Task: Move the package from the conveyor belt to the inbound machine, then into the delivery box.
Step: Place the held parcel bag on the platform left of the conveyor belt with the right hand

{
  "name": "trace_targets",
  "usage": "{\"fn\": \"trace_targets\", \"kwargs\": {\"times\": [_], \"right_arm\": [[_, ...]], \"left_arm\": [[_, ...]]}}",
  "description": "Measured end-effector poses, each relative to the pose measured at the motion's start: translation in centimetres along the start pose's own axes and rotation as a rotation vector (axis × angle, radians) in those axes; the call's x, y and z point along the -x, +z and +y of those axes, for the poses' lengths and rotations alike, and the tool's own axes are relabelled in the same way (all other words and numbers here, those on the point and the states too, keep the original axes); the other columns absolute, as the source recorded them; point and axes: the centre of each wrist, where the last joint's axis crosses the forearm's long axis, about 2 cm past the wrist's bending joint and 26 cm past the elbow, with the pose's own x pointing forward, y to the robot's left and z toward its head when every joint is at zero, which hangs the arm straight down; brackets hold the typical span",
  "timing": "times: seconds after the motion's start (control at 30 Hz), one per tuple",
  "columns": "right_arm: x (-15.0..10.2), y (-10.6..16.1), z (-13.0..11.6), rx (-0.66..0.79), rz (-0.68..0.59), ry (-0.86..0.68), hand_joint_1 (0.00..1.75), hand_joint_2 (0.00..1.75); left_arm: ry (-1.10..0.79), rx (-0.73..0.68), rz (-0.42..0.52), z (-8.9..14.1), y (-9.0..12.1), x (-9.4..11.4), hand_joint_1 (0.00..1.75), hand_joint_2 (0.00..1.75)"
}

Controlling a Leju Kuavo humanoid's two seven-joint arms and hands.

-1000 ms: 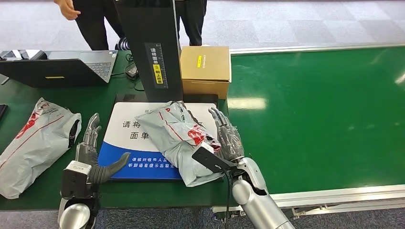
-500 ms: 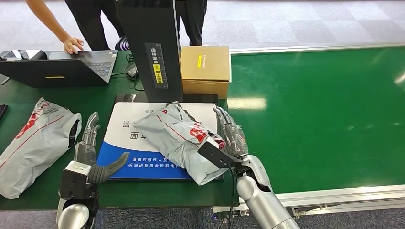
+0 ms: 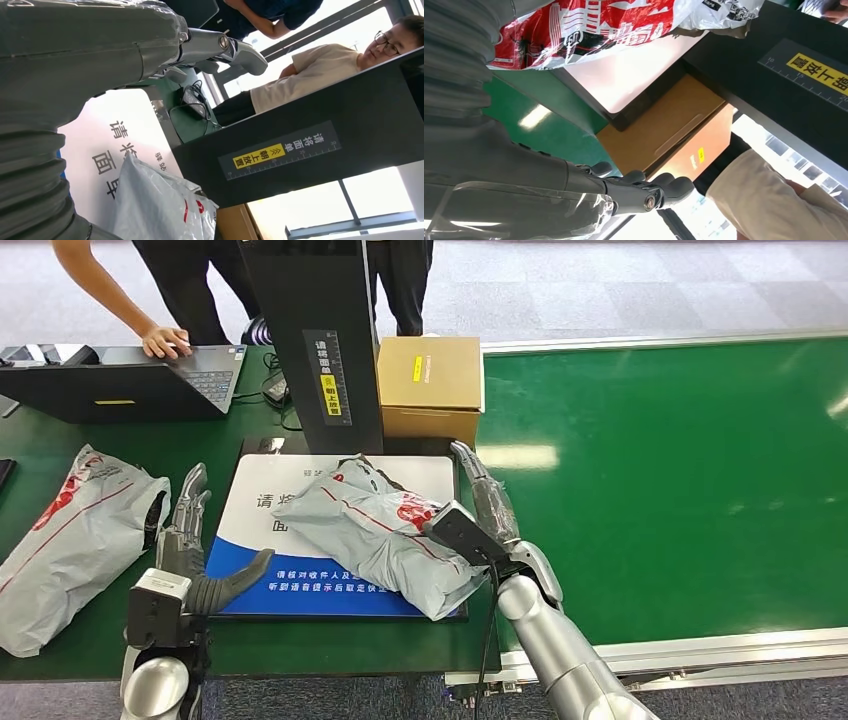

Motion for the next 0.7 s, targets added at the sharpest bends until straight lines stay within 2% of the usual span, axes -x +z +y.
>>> {"fn": "trace_targets", "kwargs": {"times": [0.3, 0.43, 0.57, 0.7], "right_arm": [[-0.4, -0.7, 1.0, 0.005, -0.170, -0.136, 0.00, 1.75], [-2.1, -0.4, 0.8, 0.035, -0.157, -0.110, 0.00, 1.75], [-3.8, 1.2, 0.2, 0.078, -0.152, -0.056, 0.00, 1.75], [-4.5, 3.6, -0.9, 0.154, -0.190, -0.027, 0.00, 1.75]], "left_arm": [[0.009, 0.008, -0.034, 0.0, -0.9, -0.1, 0.00, 1.75], [0.013, 0.000, -0.037, 0.0, -1.0, 0.1, 0.00, 1.75], [0.003, -0.002, -0.032, 0.1, -0.9, 0.3, 0.00, 1.75], [-0.019, 0.010, -0.027, 0.3, -0.5, 0.4, 0.00, 1.75]]}}
